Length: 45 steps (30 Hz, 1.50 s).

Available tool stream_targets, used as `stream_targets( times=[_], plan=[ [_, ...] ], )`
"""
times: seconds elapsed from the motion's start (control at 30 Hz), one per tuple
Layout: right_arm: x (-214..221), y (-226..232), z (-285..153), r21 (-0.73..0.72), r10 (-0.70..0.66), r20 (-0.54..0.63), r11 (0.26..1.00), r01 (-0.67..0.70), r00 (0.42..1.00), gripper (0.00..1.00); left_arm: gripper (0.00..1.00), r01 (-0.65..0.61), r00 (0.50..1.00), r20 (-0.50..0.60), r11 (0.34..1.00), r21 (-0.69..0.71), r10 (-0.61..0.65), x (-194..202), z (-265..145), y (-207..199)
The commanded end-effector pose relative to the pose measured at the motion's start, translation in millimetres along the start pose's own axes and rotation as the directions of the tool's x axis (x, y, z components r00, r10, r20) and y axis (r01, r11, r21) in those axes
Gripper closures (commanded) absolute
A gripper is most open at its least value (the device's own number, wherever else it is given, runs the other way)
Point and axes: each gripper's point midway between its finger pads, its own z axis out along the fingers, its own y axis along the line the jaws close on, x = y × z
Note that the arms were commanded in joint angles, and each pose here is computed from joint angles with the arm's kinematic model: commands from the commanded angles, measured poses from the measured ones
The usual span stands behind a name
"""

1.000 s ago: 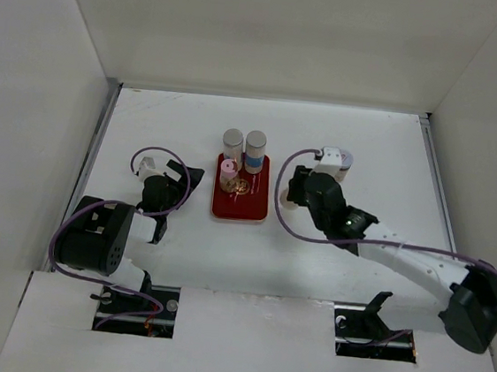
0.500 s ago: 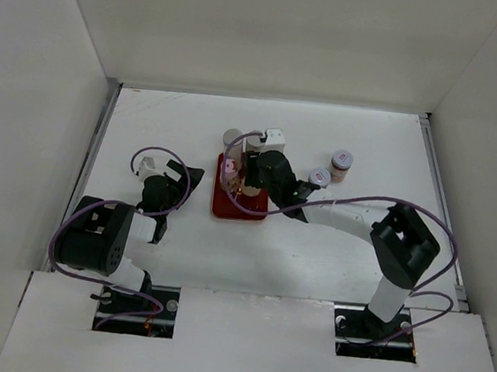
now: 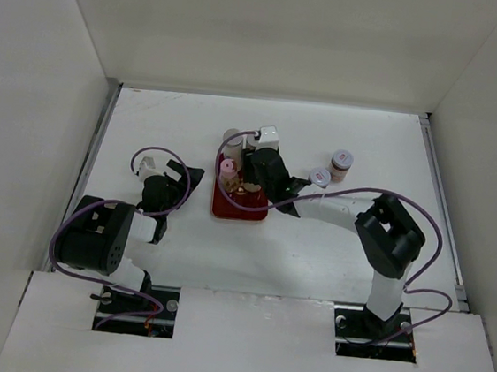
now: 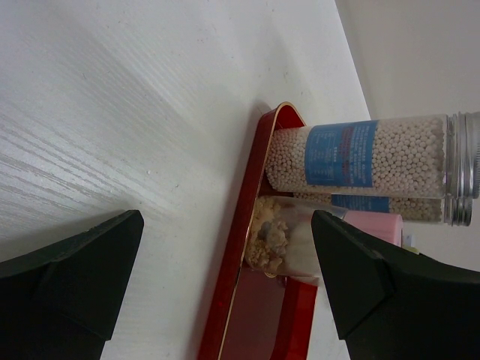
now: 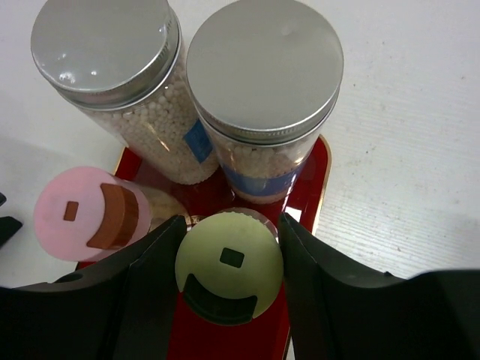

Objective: Organize the condiment bottles

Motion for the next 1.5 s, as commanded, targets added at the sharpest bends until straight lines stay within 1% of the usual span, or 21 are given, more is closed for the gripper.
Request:
stream_targets(
  times=[0.0, 0.07, 0.13, 0.2, 0.33, 0.47, 0.5, 0.53, 0.63, 0.73, 0.8, 0.87, 0.93, 1.1, 1.2, 1.27, 1.37, 1.4, 1.43, 1.47],
  plan=[
    [-40.6, 5.7, 7.3, 0.005, 0.040, 0.120, 0.999, -0.041, 0.992, 0.43, 0.00, -0.001, 1.000, 0.008, 1.000, 0.023, 0.001, -2.6, 2.3, -6.4],
    [-35.0, 5.3, 12.0, 0.011, 0.036, 0.113, 0.999, -0.038, 0.993, 0.39, 0.00, 0.002, 1.000, 0.008, 1.000, 0.027, -0.003, -3.8, 1.7, -6.8],
    [-32.9, 3.3, 14.4, 0.015, 0.044, 0.111, 0.999, -0.046, 0.993, 0.31, 0.00, 0.002, 1.000, 0.019, 0.999, 0.035, -0.003, -6.5, -0.1, -9.6],
    [-36.8, 3.0, 9.3, 0.012, 0.050, 0.114, 0.999, -0.052, 0.992, 0.26, 0.00, -0.001, 1.000, 0.028, 0.999, 0.033, 0.000, -8.5, -1.4, -9.4],
    [-59.8, -3.2, -16.1, -0.001, 0.063, 0.154, 0.998, -0.063, 0.986, 0.23, 0.00, 0.001, 1.000, 0.018, 0.999, 0.037, -0.001, -6.6, -1.1, -9.7],
    [-73.4, -20.1, -57.4, -0.017, 0.096, 0.190, 0.995, -0.094, 0.977, 0.21, 0.00, 0.001, 1.000, 0.026, 0.999, 0.032, -0.002, -8.0, -1.9, -9.1],
    [-73.9, -27.5, -64.7, -0.011, 0.104, 0.195, 0.995, -0.104, 0.975, 0.20, 0.00, 0.001, 1.000, 0.023, 0.999, 0.036, -0.002, -7.6, -1.8, -9.4],
    [-75.7, -44.3, -70.8, 0.020, 0.115, 0.208, 0.992, -0.122, 0.971, 0.19, 0.00, 0.003, 1.000, 0.020, 0.999, 0.039, -0.003, -7.3, -1.7, -10.5],
    [-61.8, -107.2, -76.8, 0.185, 0.128, 0.212, 0.968, -0.168, 0.969, 0.15, 0.00, 0.000, 1.000, 0.024, 0.999, 0.039, -0.001, -7.6, -2.2, -11.4],
    [-35.8, -157.7, -79.0, 0.331, 0.147, 0.159, 0.924, -0.193, 0.976, 0.05, 0.00, 0.001, 1.000, 0.023, 0.999, 0.033, -0.002, -7.6, -1.4, -8.8],
    [-24.3, -174.7, -76.8, 0.369, 0.161, 0.133, 0.908, -0.200, 0.978, 0.01, 0.00, 0.003, 1.000, 0.021, 0.999, 0.039, -0.004, -7.8, -1.7, -10.2],
    [-14.5, -180.6, -71.1, 0.376, 0.170, 0.104, 0.906, -0.197, 0.980, 0.00, 0.00, -0.002, 1.000, 0.028, 0.999, 0.038, 0.001, -8.4, -2.3, -11.6],
    [-7.0, -178.0, -63.1, 0.352, 0.177, 0.067, 0.917, -0.189, 0.982, 0.00, 0.00, -0.003, 1.000, 0.030, 0.999, 0.032, 0.002, -8.4, -1.8, -9.8],
    [6.0, -173.5, -43.5, 0.315, 0.210, 0.024, 0.926, -0.207, 0.977, 0.00, 0.00, -0.004, 1.000, 0.025, 0.999, 0.036, 0.003, -7.3, -1.2, -11.2],
    [14.7, -178.3, -36.6, 0.326, 0.225, 0.003, 0.921, -0.214, 0.974, 0.01, 0.00, -0.002, 1.000, 0.020, 0.999, 0.034, 0.001, -6.5, -0.2, -9.6],
    [20.0, -182.1, -35.6, 0.337, 0.227, -0.002, 0.917, -0.213, 0.974, 0.08, 0.00, 0.000, 1.000, 0.016, 0.999, 0.036, -0.001, -6.0, -0.3, -9.8],
    [25.7, -185.3, -37.0, 0.350, 0.229, -0.010, 0.913, -0.211, 0.973, 0.28, 0.00, -0.004, 1.000, 0.024, 0.999, 0.034, 0.003, -6.9, -0.6, -10.4],
    [22.0, -185.0, -41.0, 0.349, 0.230, 0.004, 0.912, -0.217, 0.973, 0.38, 0.00, -0.004, 1.000, 0.021, 0.999, 0.032, 0.004, -5.8, -0.1, -9.5],
    [15.8, -186.3, -45.6, 0.352, 0.232, 0.025, 0.908, -0.226, 0.972, 0.42, 0.00, -0.002, 1.000, 0.015, 0.999, 0.033, 0.002, -4.8, 0.4, -9.3],
    [10.1, -188.8, -49.8, 0.359, 0.230, 0.047, 0.904, -0.232, 0.972, 0.43, 0.00, -0.001, 1.000, 0.011, 0.999, 0.032, 0.000, -3.9, 0.9, -8.8]
  ],
)
